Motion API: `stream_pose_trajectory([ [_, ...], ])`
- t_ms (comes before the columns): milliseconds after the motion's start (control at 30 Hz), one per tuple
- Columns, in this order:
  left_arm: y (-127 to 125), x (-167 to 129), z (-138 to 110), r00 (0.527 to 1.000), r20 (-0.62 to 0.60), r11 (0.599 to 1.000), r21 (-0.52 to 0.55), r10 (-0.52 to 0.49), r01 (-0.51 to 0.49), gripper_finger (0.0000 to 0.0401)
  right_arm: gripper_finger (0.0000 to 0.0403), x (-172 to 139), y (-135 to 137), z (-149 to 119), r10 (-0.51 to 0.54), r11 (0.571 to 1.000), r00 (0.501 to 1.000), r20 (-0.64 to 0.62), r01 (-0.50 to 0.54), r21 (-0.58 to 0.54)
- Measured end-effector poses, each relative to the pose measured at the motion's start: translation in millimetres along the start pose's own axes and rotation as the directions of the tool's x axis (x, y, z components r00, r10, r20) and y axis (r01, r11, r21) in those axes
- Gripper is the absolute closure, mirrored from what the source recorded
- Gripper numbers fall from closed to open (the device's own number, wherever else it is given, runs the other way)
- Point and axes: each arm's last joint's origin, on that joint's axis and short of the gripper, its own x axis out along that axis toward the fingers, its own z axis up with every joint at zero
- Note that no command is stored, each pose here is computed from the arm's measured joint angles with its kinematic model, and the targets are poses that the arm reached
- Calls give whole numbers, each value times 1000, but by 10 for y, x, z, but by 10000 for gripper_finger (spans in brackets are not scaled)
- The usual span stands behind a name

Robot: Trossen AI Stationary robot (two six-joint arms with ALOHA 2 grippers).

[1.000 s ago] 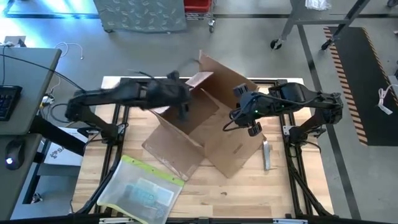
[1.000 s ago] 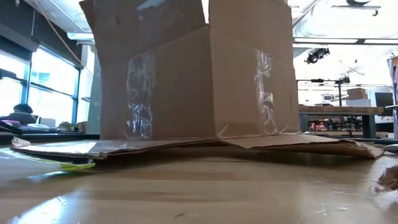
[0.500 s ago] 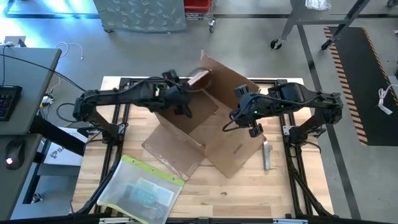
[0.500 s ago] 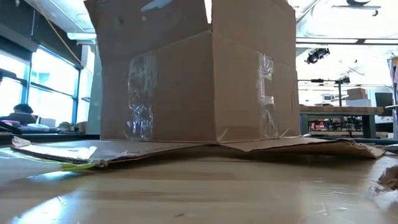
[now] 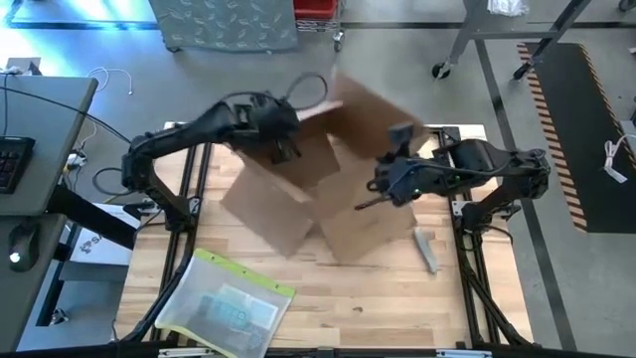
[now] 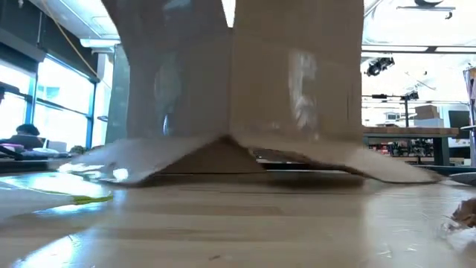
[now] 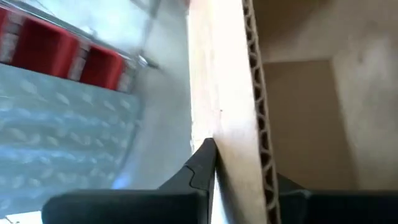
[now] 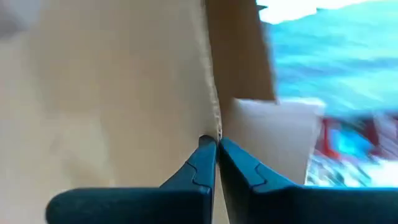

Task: Unpack boxes
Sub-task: Break down the cardboard box using the silver cutter until it is fully flat

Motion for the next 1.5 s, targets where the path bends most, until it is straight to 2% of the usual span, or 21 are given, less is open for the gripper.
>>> stream_pose_trajectory([
  [100,114,-379,81,996,86,999,-33,22,-20,397,403,-146,-115,-25,-232,960,972,-28,234,155],
  [200,153,-782,147,977,213,996,-79,-9,26,399,403,-315,-179,-107,-339,908,940,-37,338,247],
  [300,159,-1103,153,943,317,985,-104,-99,139,399,403,-484,-192,-170,-340,892,940,23,314,325],
  [400,192,-1353,159,882,426,951,-131,-202,281,400,403,-663,-222,-168,-315,882,938,145,233,410],
  [467,234,-1457,148,861,464,939,-150,-210,309,400,403,-780,-262,-143,-321,873,919,229,193,448],
  [533,307,-1511,138,854,487,941,-164,-185,297,400,403,-850,-334,-117,-352,862,895,273,197,467],
  [633,417,-1467,129,871,477,956,-187,-114,228,401,403,-867,-463,-120,-406,846,871,278,243,475],
  [767,576,-1353,135,895,446,970,-212,-13,119,401,403,-773,-626,-186,-450,824,864,225,305,477],
  [900,751,-1256,216,882,457,975,-220,117,-16,401,403,-604,-802,-289,-479,799,866,143,363,479],
  [1000,859,-1225,299,842,513,971,-232,167,-52,401,403,-489,-914,-361,-480,791,869,120,369,489],
  [1200,970,-1360,461,685,701,972,-228,200,-51,401,403,-388,-985,-439,-454,806,883,116,352,476],
  [1300,941,-1436,487,630,761,978,-206,155,9,401,403,-366,-941,-453,-408,828,904,130,307,469],
  [1500,708,-1615,491,586,810,979,-136,23,151,401,403,-383,-767,-437,-282,889,942,181,186,418],
])
